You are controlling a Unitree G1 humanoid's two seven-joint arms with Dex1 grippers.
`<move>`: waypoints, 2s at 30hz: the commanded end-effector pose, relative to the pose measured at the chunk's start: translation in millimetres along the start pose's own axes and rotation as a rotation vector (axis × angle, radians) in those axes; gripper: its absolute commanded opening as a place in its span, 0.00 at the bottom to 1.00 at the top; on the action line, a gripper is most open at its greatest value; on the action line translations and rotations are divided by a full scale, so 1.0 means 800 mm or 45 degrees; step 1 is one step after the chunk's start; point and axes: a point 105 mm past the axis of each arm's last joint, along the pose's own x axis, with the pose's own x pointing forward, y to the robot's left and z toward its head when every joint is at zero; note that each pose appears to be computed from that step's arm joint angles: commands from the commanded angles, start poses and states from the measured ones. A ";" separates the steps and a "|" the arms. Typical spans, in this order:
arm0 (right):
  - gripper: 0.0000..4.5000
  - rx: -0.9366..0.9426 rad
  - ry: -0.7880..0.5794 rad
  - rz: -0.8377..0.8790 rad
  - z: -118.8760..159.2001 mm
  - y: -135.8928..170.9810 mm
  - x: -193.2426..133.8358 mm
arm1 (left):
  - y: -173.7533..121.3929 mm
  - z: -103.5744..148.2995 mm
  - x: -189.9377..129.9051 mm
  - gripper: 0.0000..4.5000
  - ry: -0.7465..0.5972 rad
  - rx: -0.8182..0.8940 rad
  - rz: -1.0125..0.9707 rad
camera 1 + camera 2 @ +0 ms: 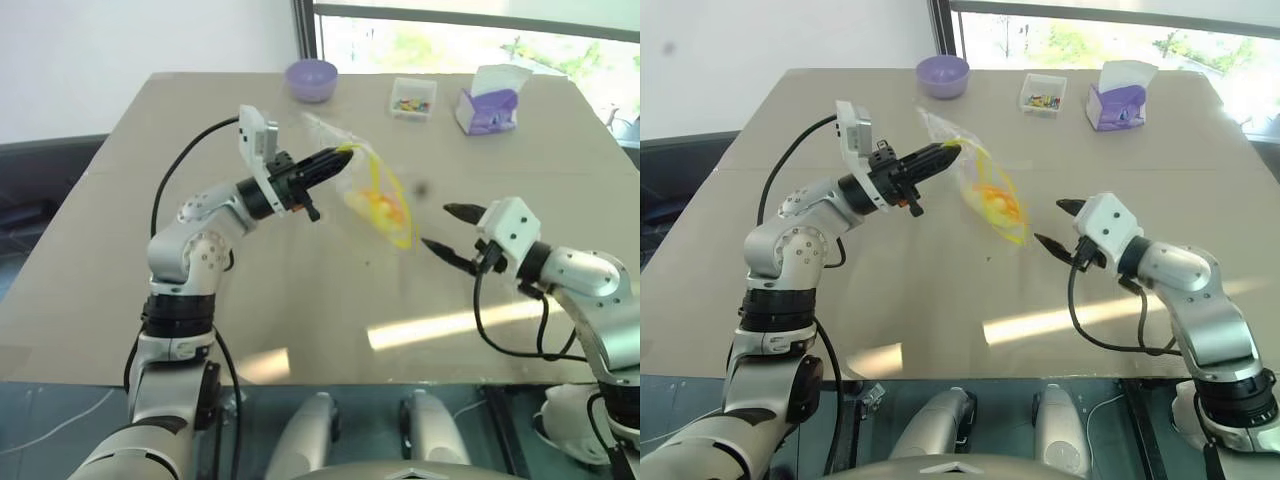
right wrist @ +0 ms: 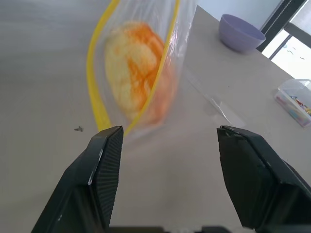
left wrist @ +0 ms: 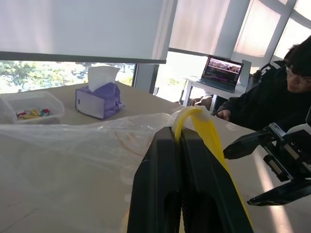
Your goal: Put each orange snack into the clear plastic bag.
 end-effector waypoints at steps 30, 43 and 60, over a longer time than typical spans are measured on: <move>0.23 0.113 -0.097 -0.056 0.010 0.015 0.074 | -0.002 0.021 0.006 0.00 -0.042 0.102 0.029; 0.01 0.043 0.002 -0.085 -0.004 -0.004 0.047 | 0.002 0.018 0.006 0.00 -0.035 0.099 0.043; 0.01 -0.635 0.324 -0.280 0.008 -0.119 -0.016 | 0.000 -0.038 0.012 0.00 0.150 0.163 0.057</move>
